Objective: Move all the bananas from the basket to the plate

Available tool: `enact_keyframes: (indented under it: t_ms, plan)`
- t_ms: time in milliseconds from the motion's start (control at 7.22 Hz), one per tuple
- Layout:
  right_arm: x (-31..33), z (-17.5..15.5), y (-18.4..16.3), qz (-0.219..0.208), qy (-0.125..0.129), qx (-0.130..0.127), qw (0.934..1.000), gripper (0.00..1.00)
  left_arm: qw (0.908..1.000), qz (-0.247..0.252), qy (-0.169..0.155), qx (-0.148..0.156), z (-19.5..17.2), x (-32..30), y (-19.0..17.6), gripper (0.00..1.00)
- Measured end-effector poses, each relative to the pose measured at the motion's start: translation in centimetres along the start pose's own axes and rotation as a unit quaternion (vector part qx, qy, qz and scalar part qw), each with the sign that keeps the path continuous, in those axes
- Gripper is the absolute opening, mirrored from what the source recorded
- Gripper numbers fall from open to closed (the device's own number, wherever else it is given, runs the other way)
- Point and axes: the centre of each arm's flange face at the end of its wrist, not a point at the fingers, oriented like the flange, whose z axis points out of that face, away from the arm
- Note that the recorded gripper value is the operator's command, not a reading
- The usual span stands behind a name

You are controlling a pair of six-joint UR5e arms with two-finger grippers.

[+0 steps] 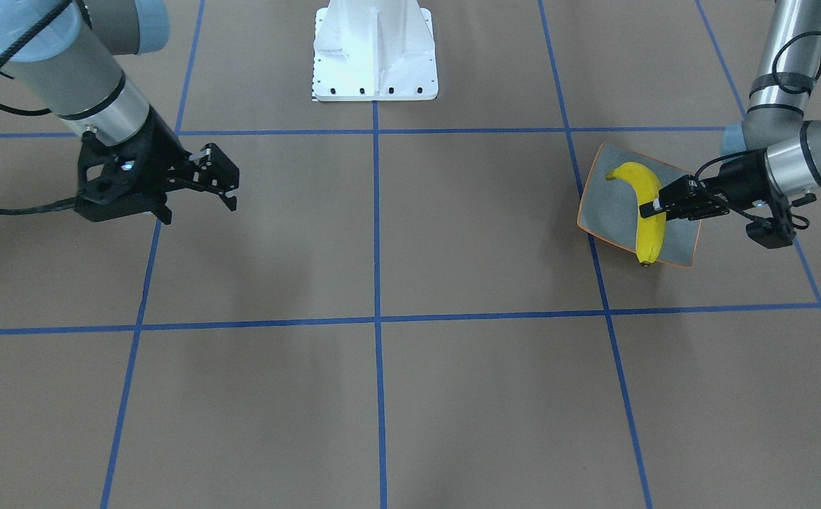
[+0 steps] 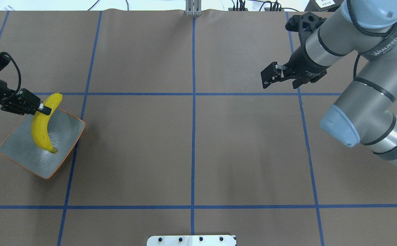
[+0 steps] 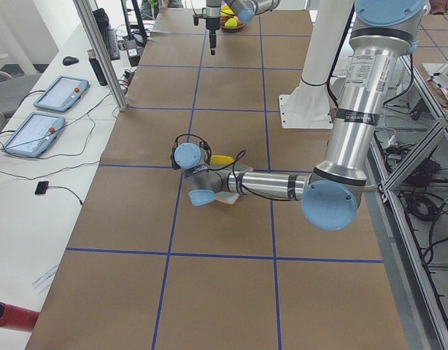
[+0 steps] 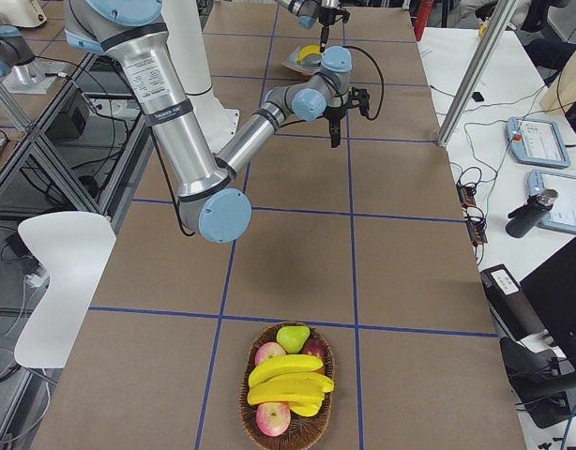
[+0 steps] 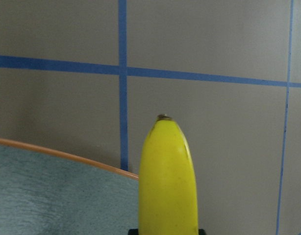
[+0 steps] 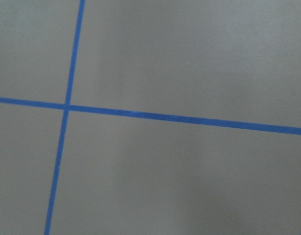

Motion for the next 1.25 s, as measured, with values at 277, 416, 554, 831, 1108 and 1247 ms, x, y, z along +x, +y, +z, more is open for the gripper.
enact_keyframes:
  t_ms: [277,416,554,831,1108,1247]
  plan:
    - [2.4,-0.3,-0.8,0.02,0.014,0.009,0.9997,1.0,1.0,-0.008,-0.004,-0.003,0.1,-1.1,0.5,0.0]
    - [2.7,-0.3,-0.9,0.022,0.017,0.01,0.9996,1.0,0.9999,-0.01,-0.005,-0.004,0.0,-1.6,0.8,0.02]
    - [2.8,-0.3,-1.0,0.023,0.018,0.01,0.9995,1.0,0.9999,-0.012,-0.005,-0.004,0.0,-2.0,1.1,0.43]
    - [3.0,-0.2,-1.0,0.024,0.019,0.01,0.9995,1.0,0.9999,-0.013,-0.006,-0.004,-0.1,-2.4,1.3,0.99]
    - [3.4,-0.1,-0.9,0.026,0.022,0.01,0.9994,1.0,0.9999,-0.011,-0.006,-0.002,-0.1,-2.5,1.4,1.0]
    - [3.8,0.1,-0.9,0.028,0.026,0.011,0.9992,1.0,0.9999,-0.012,-0.007,-0.001,-0.2,-2.9,1.6,1.0]
